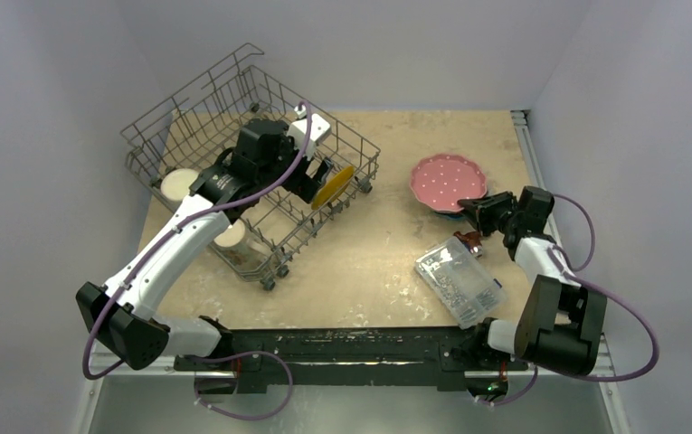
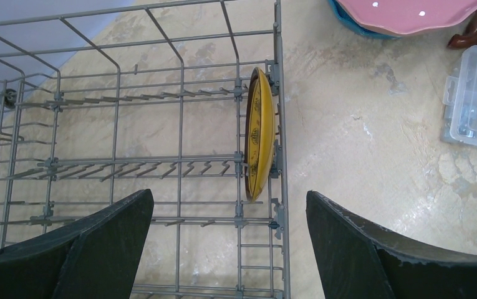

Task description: Load the mixed dishes into the dish rack

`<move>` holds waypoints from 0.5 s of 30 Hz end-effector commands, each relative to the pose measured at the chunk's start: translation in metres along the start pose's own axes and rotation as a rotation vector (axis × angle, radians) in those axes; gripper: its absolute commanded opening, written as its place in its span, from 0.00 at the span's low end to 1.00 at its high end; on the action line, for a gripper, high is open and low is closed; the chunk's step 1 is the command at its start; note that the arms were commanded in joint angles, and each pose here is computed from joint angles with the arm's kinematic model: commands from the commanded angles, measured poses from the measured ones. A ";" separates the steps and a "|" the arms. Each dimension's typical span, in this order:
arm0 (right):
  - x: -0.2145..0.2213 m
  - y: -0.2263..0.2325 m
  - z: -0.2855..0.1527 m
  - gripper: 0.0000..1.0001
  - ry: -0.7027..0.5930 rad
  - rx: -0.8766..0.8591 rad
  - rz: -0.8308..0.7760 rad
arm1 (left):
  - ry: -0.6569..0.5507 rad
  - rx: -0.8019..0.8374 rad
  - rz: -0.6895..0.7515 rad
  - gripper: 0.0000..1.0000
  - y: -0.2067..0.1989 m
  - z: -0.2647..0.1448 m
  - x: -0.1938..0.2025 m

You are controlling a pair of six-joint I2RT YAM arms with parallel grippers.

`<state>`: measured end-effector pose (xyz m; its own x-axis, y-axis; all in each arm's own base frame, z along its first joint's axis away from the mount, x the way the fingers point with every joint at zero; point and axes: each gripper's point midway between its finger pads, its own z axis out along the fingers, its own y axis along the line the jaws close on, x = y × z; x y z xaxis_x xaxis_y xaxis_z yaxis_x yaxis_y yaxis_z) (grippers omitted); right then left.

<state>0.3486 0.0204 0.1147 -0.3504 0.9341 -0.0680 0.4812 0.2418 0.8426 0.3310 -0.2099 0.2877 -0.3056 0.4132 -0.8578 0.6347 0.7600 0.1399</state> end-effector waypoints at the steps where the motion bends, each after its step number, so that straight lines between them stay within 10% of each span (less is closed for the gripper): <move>1: -0.005 0.073 -0.025 0.00 -0.013 -0.242 -0.128 | -0.079 -0.023 0.012 0.91 0.004 -0.014 -0.022; 15: 0.024 0.097 -0.064 0.00 0.115 -0.239 -0.254 | -0.332 0.181 0.227 0.98 -0.066 -0.028 -0.042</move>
<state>0.3402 0.0327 0.1625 -0.4485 0.8843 -0.1301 0.3871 0.3234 0.8635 0.3026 -0.2325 0.3015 -0.1353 0.3753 -0.9170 0.7253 0.6680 0.1664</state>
